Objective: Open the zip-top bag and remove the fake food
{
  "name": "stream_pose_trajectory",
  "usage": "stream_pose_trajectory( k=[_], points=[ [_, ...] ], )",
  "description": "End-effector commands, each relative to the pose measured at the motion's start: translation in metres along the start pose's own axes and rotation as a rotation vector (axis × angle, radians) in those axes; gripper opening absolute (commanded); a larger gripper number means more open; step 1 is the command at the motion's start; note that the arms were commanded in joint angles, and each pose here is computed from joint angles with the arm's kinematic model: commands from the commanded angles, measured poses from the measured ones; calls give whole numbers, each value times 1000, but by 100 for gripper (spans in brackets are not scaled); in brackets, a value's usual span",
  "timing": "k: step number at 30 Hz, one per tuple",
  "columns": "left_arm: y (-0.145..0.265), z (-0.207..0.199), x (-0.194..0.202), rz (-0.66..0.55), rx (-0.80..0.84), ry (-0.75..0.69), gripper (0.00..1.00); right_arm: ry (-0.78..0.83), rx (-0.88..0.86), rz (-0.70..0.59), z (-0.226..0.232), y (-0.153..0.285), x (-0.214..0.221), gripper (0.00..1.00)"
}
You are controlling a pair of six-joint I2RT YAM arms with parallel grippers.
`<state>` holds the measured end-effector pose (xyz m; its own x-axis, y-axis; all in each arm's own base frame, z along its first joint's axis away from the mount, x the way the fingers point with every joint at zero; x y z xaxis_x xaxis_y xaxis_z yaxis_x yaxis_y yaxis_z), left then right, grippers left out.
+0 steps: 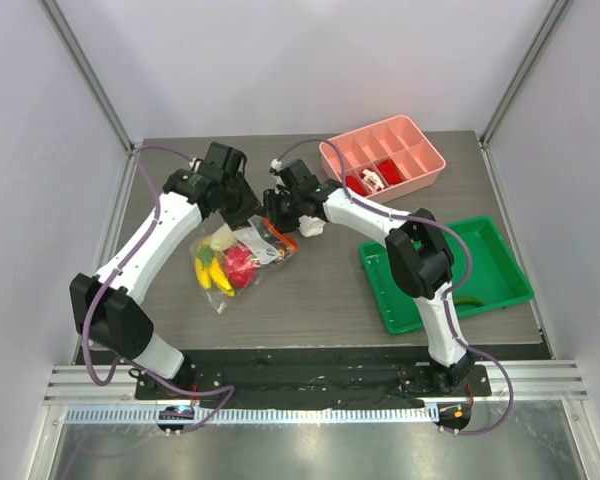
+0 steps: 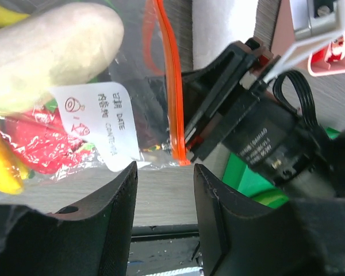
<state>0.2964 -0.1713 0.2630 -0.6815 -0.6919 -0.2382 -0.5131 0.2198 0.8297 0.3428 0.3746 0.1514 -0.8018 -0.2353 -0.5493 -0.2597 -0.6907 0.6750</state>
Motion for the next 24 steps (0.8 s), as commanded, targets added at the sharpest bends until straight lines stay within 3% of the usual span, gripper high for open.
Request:
stream_pose_trajectory(
  k=[1,14,24],
  points=[
    [21,-6,6,14,91,-27,44,73,72,-36,-7,28,-13,41],
    [10,-25,11,17,57,-105,50,112,210,-41,-27,62,-26,47],
    [-11,-38,11,-145,-218,-129,51,-11,281,-59,-55,92,-27,52]
  ],
)
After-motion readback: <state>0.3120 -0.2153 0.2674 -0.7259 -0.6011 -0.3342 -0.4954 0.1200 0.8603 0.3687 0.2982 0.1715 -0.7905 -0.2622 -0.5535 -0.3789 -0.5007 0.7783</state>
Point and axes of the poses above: each gripper's point midway between its finger pads, its own y axis back along the fingers, its own z axis along the line the jaws close on, x = y × z, the point moved 7 cm from there along y, back along the fingers, and after that the axes turned 12 degrees about y, right-handed, at the moved point
